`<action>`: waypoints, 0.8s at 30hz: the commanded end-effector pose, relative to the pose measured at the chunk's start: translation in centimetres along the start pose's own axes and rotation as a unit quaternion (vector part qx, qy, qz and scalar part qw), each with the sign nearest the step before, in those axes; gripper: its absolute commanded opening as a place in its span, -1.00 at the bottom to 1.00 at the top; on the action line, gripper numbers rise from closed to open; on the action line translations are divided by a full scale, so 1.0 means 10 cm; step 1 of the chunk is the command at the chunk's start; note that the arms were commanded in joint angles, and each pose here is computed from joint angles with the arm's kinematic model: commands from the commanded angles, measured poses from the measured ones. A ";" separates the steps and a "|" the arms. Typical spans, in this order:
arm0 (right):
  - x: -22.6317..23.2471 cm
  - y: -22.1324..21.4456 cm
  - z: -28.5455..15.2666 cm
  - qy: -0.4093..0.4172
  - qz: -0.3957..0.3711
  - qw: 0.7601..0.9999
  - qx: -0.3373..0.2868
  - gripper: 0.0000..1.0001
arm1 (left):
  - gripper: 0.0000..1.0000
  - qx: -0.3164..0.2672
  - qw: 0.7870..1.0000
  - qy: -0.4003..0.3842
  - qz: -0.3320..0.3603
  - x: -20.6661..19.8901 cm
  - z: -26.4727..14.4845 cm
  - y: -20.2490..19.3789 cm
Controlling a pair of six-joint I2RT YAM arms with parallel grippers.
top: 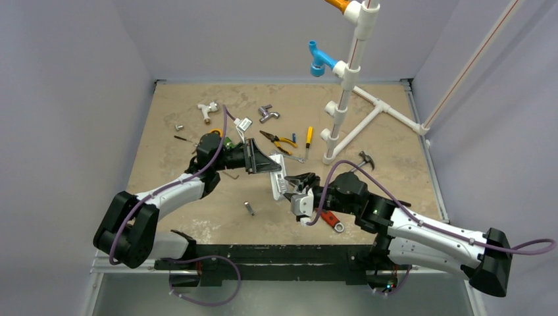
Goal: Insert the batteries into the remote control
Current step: Remove the battery cover from the remote control.
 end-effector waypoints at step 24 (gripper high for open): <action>-0.09 0.01 -0.09 -0.028 -0.009 0.999 0.024 -0.05 | -1.00 0.010 0.999 -0.033 0.022 -0.10 0.01 0.02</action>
Point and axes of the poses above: each gripper's point midway between its finger pads, its own z axis out along the fingers, its own x axis along the line the jaws close on, y = z × x, the point moved 10 cm from there along -z, back along the fingers, and after that the axes turned 4 degrees about -z, right-handed, at the moved point
